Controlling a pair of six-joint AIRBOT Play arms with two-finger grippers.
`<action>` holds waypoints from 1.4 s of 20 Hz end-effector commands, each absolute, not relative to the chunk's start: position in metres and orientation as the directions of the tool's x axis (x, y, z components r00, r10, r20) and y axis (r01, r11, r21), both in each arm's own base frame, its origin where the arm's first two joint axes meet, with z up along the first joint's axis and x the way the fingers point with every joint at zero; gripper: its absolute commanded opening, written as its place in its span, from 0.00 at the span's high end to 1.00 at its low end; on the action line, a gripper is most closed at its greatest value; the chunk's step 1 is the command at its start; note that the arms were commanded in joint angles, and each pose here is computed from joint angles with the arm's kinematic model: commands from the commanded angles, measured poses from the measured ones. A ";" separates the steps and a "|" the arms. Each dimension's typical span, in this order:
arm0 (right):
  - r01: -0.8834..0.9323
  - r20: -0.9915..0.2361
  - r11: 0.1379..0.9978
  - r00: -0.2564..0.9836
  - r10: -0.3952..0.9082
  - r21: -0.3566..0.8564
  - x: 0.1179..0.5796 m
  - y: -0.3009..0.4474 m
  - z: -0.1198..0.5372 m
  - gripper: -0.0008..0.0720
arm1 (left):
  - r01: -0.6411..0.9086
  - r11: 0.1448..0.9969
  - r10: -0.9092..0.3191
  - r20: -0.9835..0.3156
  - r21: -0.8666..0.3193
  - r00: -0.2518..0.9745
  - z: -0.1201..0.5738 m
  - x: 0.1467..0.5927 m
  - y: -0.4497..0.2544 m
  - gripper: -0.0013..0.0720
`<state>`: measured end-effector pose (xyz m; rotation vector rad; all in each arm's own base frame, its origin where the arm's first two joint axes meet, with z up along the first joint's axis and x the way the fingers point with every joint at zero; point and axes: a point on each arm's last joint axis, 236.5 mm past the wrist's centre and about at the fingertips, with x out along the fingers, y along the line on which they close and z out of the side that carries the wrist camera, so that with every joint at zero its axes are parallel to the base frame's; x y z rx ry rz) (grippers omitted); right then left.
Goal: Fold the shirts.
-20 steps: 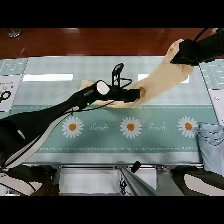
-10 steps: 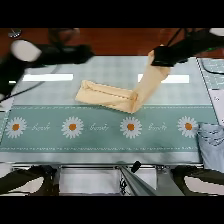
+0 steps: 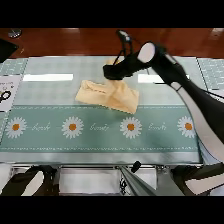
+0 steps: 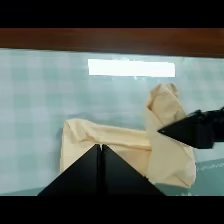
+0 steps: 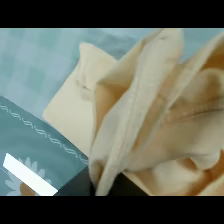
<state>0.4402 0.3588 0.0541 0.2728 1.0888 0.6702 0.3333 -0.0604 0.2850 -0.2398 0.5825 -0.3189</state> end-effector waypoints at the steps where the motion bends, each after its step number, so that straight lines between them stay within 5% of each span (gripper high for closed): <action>1: -0.335 -0.674 0.727 0.278 0.684 0.600 0.436 0.411 0.025 0.95 | 0.242 0.931 -0.356 -0.536 -0.274 0.765 0.290 0.282 -0.064 0.96; 6: -0.269 -0.570 0.660 0.343 0.747 0.702 0.450 0.443 0.027 0.95 | 0.270 0.924 -0.382 -0.609 -0.270 0.695 0.276 0.249 -0.073 0.96; 7: -0.252 -0.537 0.638 0.370 0.758 0.728 0.456 0.446 0.035 0.83 | 0.271 0.924 -0.382 -0.612 -0.271 0.692 0.275 0.248 -0.073 0.96; 9: -0.230 -0.487 0.593 0.385 0.784 0.772 0.461 0.449 0.049 0.37 | 0.265 0.923 -0.384 -0.621 -0.279 0.683 0.269 0.249 -0.073 0.96; 13: -0.316 -0.496 0.610 0.371 0.785 0.727 0.462 0.416 0.083 0.32 | 0.238 0.918 -0.394 -0.668 -0.317 0.631 0.236 0.252 -0.072 0.96; 16: -0.372 -0.676 0.755 0.343 0.652 0.539 0.457 0.326 0.089 0.32 | 0.218 0.915 -0.398 -0.680 -0.339 0.615 0.220 0.257 -0.072 0.96; 19: -0.283 -0.949 0.954 0.263 0.176 0.099 0.436 0.158 0.057 0.34 | 0.204 0.919 -0.385 -0.650 -0.338 0.655 0.222 0.270 -0.068 0.96; 21: -0.218 -0.986 0.976 0.164 0.026 -0.011 0.417 0.084 0.039 0.35 | 0.188 0.922 -0.369 -0.617 -0.339 0.695 0.226 0.286 -0.062 0.96; 23: -0.120 -0.971 0.971 0.092 0.220 0.209 0.401 0.086 0.015 0.33 | 0.174 0.919 -0.372 -0.635 -0.353 0.677 0.216 0.296 -0.061 0.96; 24: -0.058 -0.926 0.929 0.080 0.369 0.365 0.397 0.103 0.004 0.19 | 0.168 0.917 -0.378 -0.653 -0.362 0.656 0.209 0.298 -0.061 0.95; 25: 0.006 -0.868 0.872 0.091 0.487 0.490 0.397 0.119 -0.004 0.15 | 0.162 0.915 -0.384 -0.670 -0.370 0.635 0.202 0.301 -0.061 0.95; 28: 0.122 -0.724 0.715 0.172 0.668 0.689 0.399 0.162 -0.027 0.14 | 0.154 0.912 -0.390 -0.689 -0.380 0.611 0.193 0.304 -0.060 0.96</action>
